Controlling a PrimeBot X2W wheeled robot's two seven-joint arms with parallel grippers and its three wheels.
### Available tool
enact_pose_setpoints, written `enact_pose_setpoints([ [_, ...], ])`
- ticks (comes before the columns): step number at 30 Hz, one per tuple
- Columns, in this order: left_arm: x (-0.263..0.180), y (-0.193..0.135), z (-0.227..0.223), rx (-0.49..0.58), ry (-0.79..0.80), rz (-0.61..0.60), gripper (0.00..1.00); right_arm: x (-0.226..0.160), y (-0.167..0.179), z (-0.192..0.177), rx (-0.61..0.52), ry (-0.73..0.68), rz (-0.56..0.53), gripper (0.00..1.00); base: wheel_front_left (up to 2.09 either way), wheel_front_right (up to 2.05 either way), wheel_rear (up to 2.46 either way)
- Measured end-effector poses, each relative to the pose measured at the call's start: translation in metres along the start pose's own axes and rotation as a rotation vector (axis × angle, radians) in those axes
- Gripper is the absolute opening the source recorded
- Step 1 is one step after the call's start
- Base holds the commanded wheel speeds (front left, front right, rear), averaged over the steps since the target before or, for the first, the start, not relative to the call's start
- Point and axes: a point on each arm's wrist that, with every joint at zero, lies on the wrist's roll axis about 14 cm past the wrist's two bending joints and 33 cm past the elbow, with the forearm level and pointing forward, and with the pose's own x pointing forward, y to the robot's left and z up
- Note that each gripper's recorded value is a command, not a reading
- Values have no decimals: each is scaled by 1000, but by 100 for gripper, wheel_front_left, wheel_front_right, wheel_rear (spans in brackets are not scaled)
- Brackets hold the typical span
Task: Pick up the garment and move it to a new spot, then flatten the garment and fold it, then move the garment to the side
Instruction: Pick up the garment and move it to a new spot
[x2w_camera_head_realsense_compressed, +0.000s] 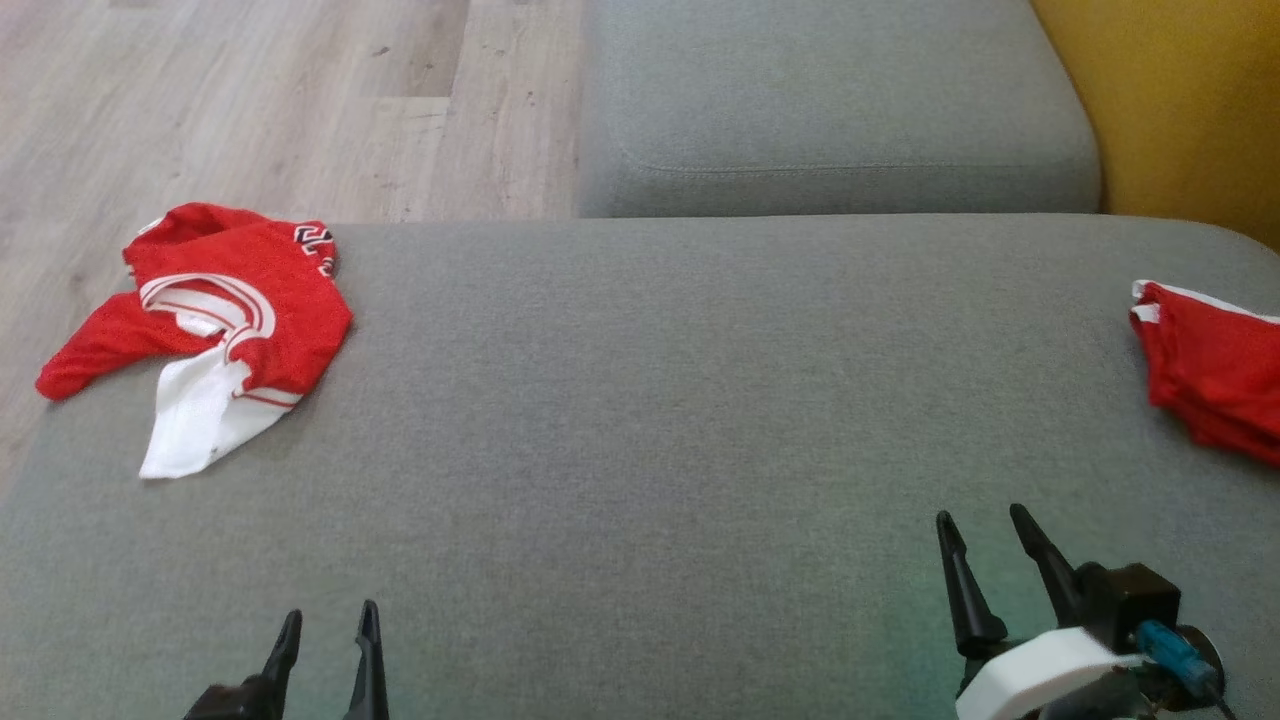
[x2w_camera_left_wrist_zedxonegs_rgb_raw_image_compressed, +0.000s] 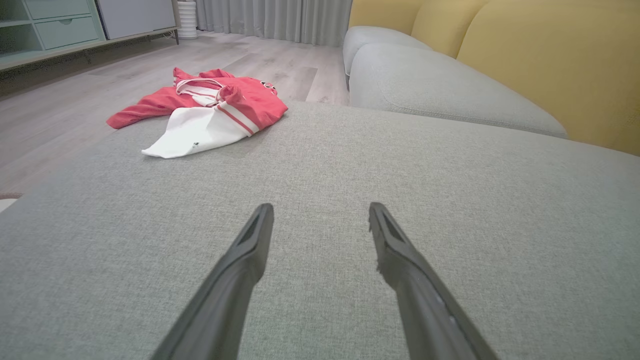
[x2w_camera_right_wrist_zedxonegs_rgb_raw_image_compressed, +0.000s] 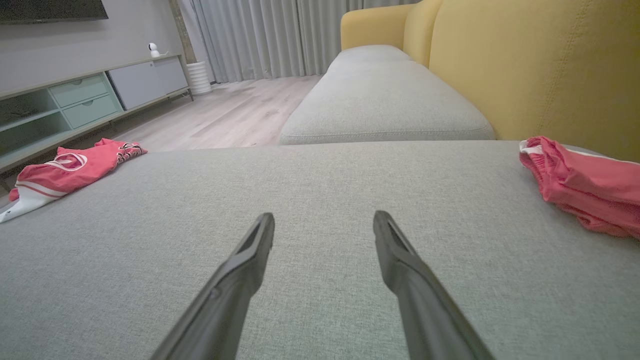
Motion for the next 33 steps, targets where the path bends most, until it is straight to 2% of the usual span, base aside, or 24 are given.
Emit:
enact_pose_setpoints([
  [10,-13,25,10,-26,-44,85,100,16,24,-1,3,11,86,100,0,0,0],
  [15,-37,55,12,-49,-70,195,100,31,58,-5,-10,30,199,100,0,0,0],
  [21,-81,105,17,-91,-125,416,100,52,128,-8,-37,55,414,100,0,0,0],
  [25,-100,118,10,-110,-112,507,100,67,166,-3,-40,48,524,100,0,0,0],
  [28,-108,123,7,-120,-104,544,100,70,182,-6,-44,55,571,100,0,0,0],
  [33,-113,129,18,-115,-148,568,100,69,184,-10,-48,68,579,100,0,0,0],
])
